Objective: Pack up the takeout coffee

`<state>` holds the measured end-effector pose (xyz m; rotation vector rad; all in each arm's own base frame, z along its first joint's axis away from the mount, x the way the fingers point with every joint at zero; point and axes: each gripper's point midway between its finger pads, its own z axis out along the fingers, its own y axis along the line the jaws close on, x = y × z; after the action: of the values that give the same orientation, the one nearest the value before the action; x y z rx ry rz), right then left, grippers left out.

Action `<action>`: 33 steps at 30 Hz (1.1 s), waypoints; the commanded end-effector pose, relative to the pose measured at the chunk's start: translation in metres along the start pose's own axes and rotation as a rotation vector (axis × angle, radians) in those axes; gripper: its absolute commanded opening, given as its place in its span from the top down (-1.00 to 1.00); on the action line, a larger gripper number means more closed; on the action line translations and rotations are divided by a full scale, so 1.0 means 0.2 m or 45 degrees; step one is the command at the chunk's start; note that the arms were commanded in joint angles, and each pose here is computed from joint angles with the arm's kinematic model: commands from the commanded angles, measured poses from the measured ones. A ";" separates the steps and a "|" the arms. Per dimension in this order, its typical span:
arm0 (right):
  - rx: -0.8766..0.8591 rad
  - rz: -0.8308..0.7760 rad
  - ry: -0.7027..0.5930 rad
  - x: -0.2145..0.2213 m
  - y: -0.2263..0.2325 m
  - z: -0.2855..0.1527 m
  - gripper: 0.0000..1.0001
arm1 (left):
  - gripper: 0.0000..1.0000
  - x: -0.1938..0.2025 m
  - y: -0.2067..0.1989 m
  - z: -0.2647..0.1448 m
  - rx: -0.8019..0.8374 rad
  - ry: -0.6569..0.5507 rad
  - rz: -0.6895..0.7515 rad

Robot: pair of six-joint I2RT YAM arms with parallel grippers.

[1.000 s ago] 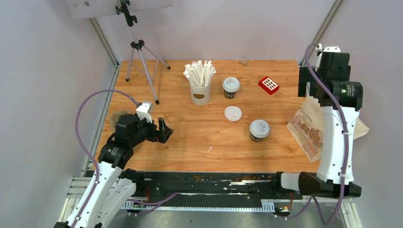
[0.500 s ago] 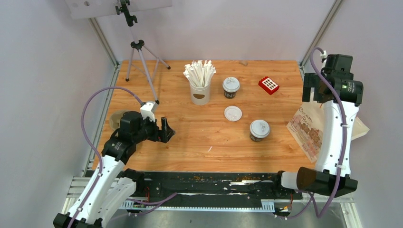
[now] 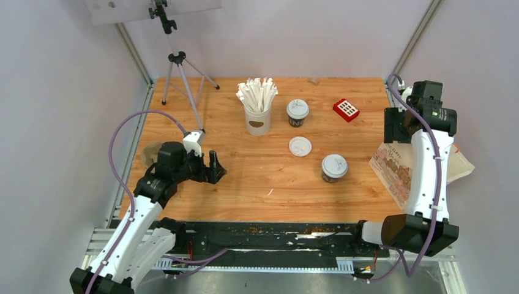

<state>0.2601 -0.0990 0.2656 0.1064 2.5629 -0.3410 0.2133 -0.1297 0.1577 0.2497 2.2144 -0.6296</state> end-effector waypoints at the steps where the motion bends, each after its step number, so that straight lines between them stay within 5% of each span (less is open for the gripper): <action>1: 0.004 -0.010 -0.143 -0.07 -0.02 -0.09 -0.12 | -1.00 -0.06 -0.02 -0.02 0.014 -0.039 0.040; 11: 0.125 -0.023 -0.172 -0.13 -0.12 -0.17 1.00 | -1.00 -0.07 -0.03 -0.03 0.028 -0.064 0.051; 25: 0.213 0.029 -0.598 -0.52 -0.21 -0.68 1.00 | -1.00 -0.11 -0.02 -0.07 -0.002 -0.145 0.056; 33: 0.071 -0.171 -0.937 -0.77 0.09 -0.99 1.00 | -1.00 -0.13 0.04 -0.10 -0.124 -0.174 -0.039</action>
<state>0.2862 -0.0606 0.4756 -0.0532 1.9580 -0.4301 0.2131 -0.1225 0.1755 0.2228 2.1293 -0.5946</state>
